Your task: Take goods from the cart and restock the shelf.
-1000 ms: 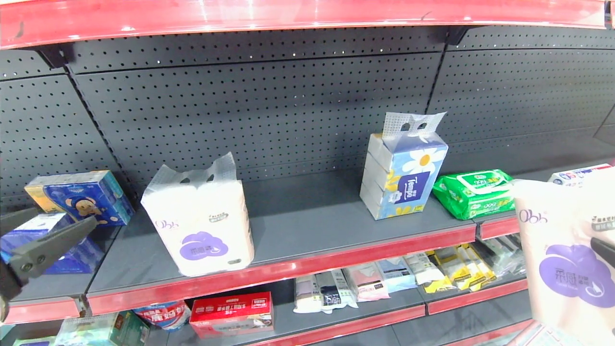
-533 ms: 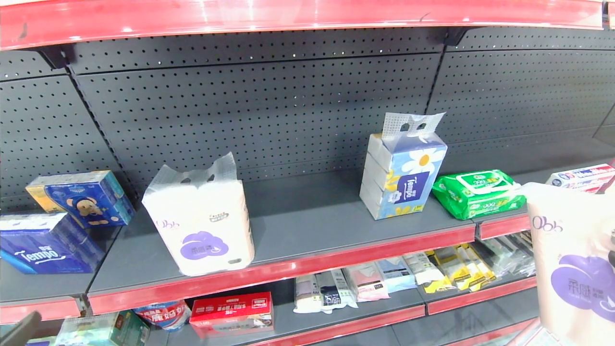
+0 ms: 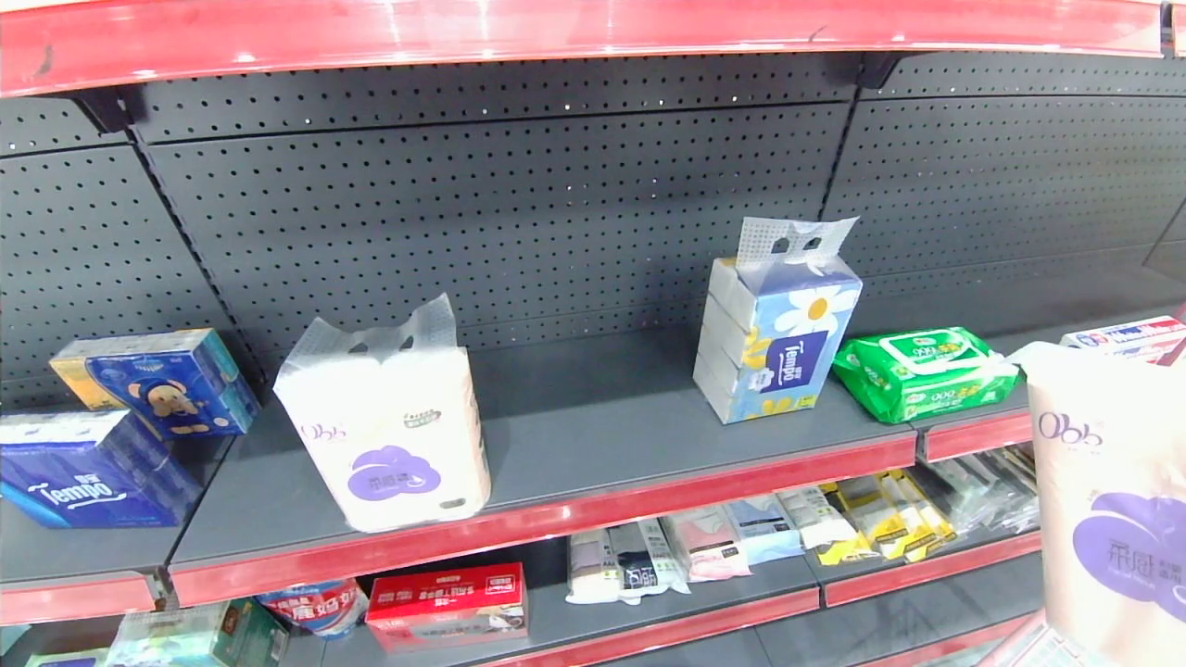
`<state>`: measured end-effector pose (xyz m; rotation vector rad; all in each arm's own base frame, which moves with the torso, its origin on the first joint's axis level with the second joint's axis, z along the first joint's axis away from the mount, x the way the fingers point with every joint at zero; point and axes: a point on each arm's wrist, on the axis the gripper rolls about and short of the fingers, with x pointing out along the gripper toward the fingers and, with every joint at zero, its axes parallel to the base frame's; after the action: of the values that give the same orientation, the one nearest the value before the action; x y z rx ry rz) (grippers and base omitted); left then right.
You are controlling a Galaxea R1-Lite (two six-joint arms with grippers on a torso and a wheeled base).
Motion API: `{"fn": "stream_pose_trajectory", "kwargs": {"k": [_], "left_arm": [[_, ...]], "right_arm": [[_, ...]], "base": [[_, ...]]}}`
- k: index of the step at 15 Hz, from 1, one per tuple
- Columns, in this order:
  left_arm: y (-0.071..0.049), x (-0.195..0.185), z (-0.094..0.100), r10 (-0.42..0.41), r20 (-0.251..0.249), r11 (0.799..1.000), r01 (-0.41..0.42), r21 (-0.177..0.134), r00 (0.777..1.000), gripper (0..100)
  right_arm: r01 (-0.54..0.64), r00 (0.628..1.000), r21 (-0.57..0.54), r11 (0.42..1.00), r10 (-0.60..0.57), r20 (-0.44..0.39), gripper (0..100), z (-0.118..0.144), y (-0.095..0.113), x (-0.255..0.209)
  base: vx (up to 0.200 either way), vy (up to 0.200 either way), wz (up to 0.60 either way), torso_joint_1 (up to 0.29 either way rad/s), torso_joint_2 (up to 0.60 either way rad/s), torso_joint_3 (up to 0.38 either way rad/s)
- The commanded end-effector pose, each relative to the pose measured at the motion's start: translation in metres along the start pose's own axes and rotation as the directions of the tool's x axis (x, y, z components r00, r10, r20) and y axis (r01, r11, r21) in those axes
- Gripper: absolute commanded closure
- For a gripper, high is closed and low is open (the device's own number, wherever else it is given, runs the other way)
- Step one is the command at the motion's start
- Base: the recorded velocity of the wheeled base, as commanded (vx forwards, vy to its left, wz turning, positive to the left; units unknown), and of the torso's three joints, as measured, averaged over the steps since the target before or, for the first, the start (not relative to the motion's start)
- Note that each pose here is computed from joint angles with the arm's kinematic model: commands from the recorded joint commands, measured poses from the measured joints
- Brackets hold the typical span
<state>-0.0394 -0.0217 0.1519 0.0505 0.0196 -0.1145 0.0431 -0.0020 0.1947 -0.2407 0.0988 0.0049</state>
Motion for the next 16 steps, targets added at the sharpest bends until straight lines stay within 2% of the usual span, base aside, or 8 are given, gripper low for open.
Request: {"fn": "stream_pose_trajectory", "kwargs": {"k": [1, 6, 9, 13, 16], "left_arm": [[-0.003, -0.005, -0.01, 0.017, 0.017, 1.0, -0.017, 0.008, 1.0, 0], [-0.003, -0.002, -0.025, 0.016, -0.012, 1.0, -0.016, 0.008, 1.0, 0], [-0.003, -0.001, -0.035, 0.016, -0.021, 0.999, -0.015, 0.041, 1.0, 0], [-0.003, 0.0, -0.037, 0.016, -0.026, 0.999, -0.014, 0.04, 1.0, 0], [-0.003, 0.0, -0.037, 0.015, -0.028, 0.999, -0.014, 0.05, 0.999, 0]], "right_arm": [[0.005, 1.0, -0.002, 1.0, -0.005, 0.018, 100, 0.001, 0.0, -0.004], [-0.048, 0.997, -0.069, 0.996, 0.052, 0.06, 100, 0.001, 0.003, -0.01], [-0.121, 0.987, -0.091, 0.988, 0.129, 0.093, 100, -0.005, 0.007, -0.017], [-0.087, 0.984, -0.089, 0.992, 0.099, 0.145, 100, -0.004, 0.005, -0.031], [-0.084, 0.986, -0.091, 0.992, 0.096, 0.133, 100, -0.012, 0.006, -0.041]], "base": [[0.0, 0.0, 0.0, 0.0, 0.0, 0.0], [0.0, 0.0, 0.0, 0.0, 0.0, 0.0], [0.0, 0.0, 0.0, 0.0, 0.0, 0.0], [0.0, 0.0, 0.0, 0.0, 0.0, 0.0], [0.0, 0.0, 0.0, 0.0, 0.0, 0.0]]}}
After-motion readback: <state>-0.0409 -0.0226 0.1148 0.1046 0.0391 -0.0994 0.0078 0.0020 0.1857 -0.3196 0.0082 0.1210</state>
